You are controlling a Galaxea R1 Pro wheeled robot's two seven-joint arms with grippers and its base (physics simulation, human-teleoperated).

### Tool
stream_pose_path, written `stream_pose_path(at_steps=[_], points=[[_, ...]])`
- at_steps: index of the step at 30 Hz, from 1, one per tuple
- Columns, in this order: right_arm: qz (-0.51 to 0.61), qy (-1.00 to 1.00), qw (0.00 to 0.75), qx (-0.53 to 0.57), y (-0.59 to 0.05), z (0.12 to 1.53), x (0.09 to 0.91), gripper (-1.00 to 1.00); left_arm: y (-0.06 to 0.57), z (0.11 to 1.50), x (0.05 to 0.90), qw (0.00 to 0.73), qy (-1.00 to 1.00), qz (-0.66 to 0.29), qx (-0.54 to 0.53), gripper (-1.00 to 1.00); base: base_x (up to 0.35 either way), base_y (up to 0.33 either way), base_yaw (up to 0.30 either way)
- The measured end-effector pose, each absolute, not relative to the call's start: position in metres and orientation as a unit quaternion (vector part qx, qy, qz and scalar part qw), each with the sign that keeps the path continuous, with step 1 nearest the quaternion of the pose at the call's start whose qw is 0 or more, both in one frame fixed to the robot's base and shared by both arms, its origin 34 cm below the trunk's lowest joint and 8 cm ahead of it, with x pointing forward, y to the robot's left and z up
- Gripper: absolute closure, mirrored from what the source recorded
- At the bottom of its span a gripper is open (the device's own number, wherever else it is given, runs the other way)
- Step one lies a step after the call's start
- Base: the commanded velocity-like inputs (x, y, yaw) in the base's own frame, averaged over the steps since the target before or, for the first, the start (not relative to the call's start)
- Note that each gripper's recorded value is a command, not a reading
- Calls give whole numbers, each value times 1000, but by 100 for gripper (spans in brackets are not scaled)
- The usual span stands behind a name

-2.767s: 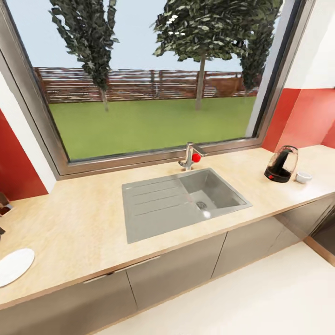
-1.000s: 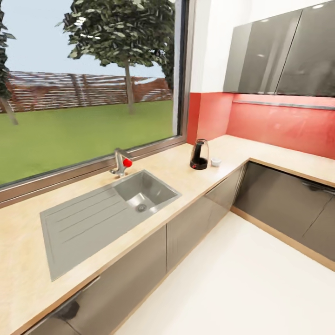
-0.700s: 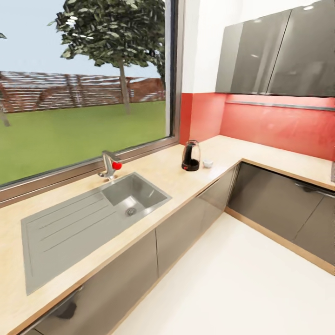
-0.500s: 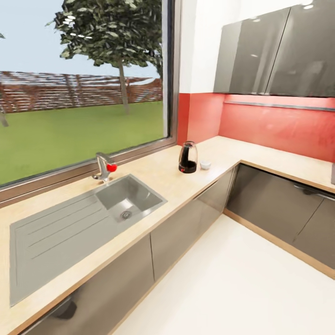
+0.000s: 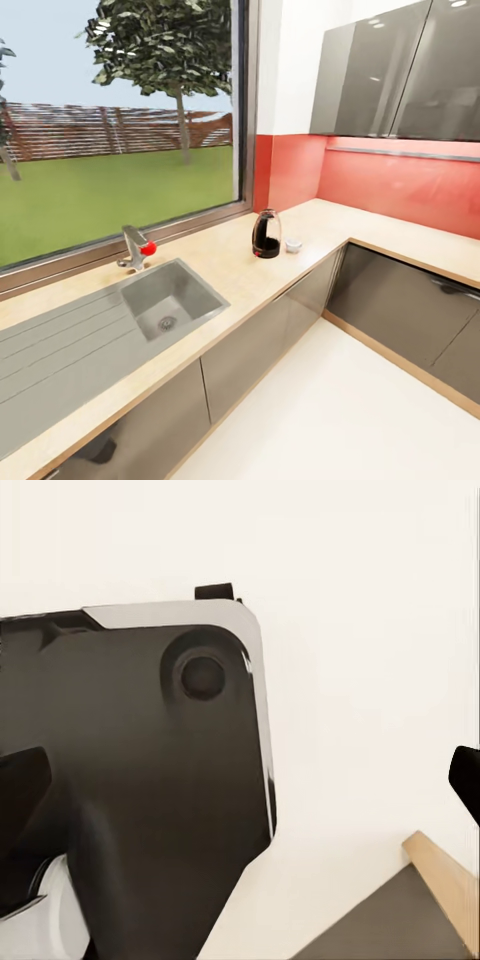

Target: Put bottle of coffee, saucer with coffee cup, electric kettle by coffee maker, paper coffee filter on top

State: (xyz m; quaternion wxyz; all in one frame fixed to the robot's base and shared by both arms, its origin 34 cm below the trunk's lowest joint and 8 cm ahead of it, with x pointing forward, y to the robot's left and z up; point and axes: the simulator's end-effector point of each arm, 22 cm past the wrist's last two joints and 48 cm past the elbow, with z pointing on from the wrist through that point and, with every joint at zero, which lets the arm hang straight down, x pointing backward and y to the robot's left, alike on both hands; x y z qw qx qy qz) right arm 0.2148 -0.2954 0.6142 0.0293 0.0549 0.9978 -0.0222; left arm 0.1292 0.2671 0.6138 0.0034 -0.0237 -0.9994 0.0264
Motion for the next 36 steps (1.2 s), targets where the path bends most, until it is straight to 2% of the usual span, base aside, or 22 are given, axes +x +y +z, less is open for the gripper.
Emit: stream_pose_path(at_steps=[19, 36], points=[[-23, 997, 40, 55, -296, 617, 223, -100, 266, 614, 137, -7, -999, 27, -24, -100, 283, -194, 187], [-24, 997, 41, 55, -298, 617, 224, -100, 264, 615, 132, -5, -999, 28, -23, -100, 233, -242, 7]])
